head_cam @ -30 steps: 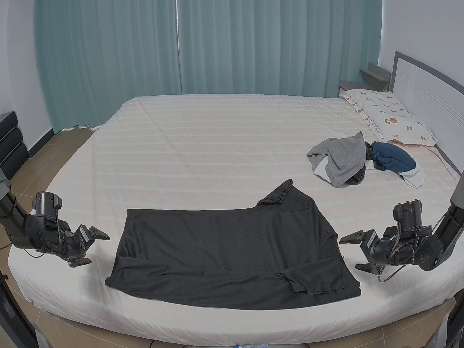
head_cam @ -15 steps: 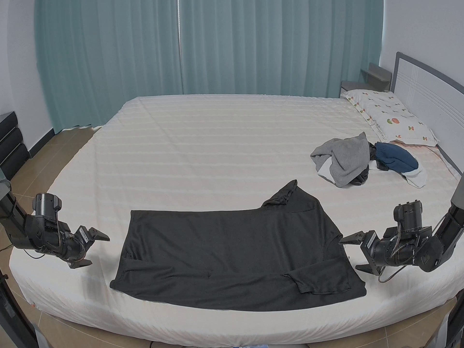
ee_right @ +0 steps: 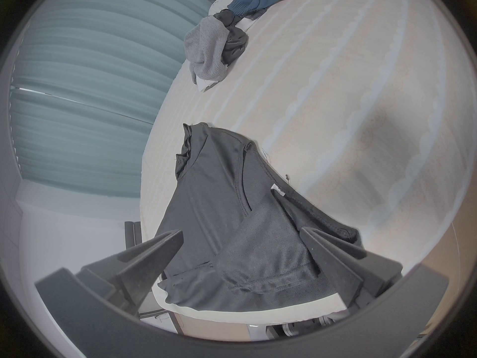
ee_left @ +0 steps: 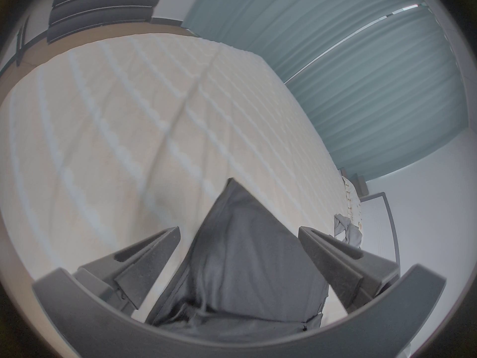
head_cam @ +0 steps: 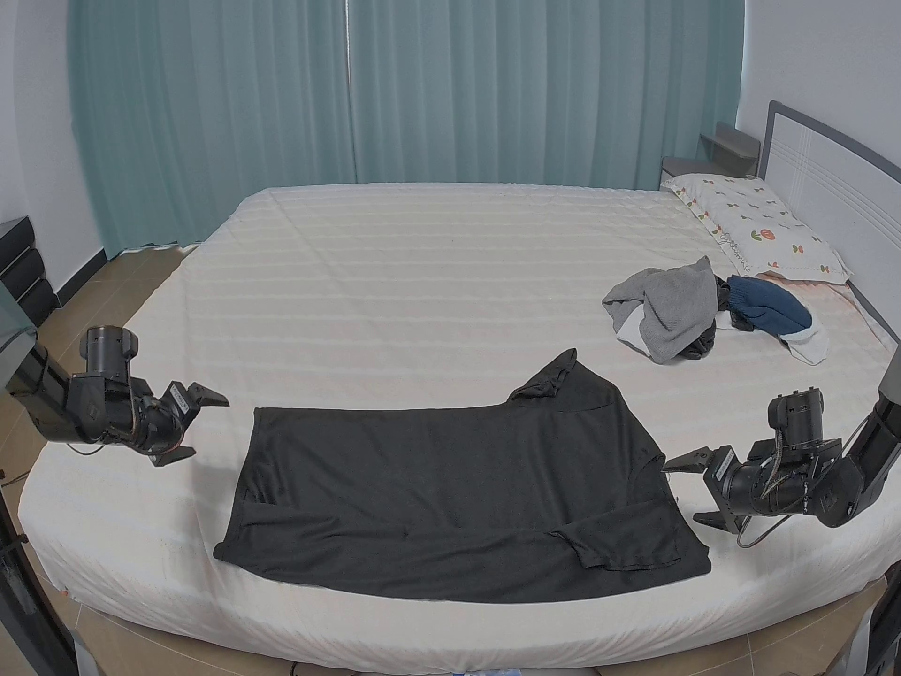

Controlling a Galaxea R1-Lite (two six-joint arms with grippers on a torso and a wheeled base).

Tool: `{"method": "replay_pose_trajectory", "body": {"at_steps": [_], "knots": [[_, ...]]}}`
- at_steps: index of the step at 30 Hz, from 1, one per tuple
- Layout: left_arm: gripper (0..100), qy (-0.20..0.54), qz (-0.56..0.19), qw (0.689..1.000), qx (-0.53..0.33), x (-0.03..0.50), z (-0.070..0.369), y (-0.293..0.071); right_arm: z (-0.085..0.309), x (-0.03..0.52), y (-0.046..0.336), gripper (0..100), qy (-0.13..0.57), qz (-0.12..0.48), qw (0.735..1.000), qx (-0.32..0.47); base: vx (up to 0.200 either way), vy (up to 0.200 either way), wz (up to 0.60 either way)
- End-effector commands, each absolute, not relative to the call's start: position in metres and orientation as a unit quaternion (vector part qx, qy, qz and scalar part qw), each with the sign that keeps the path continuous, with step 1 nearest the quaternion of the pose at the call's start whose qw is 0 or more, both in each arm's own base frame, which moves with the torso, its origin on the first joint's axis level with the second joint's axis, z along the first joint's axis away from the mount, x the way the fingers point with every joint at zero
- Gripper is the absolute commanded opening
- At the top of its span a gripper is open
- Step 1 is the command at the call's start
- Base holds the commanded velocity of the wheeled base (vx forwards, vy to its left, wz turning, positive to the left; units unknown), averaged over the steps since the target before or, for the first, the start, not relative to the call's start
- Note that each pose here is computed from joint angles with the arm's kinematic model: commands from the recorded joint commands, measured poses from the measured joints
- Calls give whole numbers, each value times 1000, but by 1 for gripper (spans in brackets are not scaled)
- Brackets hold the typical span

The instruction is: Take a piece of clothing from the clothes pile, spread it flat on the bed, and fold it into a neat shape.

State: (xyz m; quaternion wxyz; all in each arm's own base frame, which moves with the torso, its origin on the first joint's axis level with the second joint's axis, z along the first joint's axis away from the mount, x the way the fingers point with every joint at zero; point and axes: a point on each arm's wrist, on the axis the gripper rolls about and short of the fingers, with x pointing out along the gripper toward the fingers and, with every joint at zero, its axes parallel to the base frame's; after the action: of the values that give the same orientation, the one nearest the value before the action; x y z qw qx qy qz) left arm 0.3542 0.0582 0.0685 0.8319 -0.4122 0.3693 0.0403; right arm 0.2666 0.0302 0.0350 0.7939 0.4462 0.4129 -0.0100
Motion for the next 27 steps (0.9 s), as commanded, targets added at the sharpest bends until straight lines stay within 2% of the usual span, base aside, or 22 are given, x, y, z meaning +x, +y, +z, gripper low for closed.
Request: {"method": "replay_pose_trajectory", "body": {"at_steps": [1, 12, 19, 27], "knots": [[100, 378, 19, 834, -400, 398, 40, 47, 34, 264, 31, 100, 417, -10, 793, 444, 0, 0, 0], [100, 357, -14, 858, -369, 456, 15, 40, 32, 263, 34, 100, 423, -6, 792, 439, 0, 0, 0], [100, 354, -19, 864, -356, 474, -7, 36, 32, 266, 39, 100, 425, 2, 794, 435, 0, 0, 0], [100, 353, -20, 866, -355, 479, -12, 35, 31, 265, 45, 100, 431, 10, 794, 430, 0, 0, 0]]}}
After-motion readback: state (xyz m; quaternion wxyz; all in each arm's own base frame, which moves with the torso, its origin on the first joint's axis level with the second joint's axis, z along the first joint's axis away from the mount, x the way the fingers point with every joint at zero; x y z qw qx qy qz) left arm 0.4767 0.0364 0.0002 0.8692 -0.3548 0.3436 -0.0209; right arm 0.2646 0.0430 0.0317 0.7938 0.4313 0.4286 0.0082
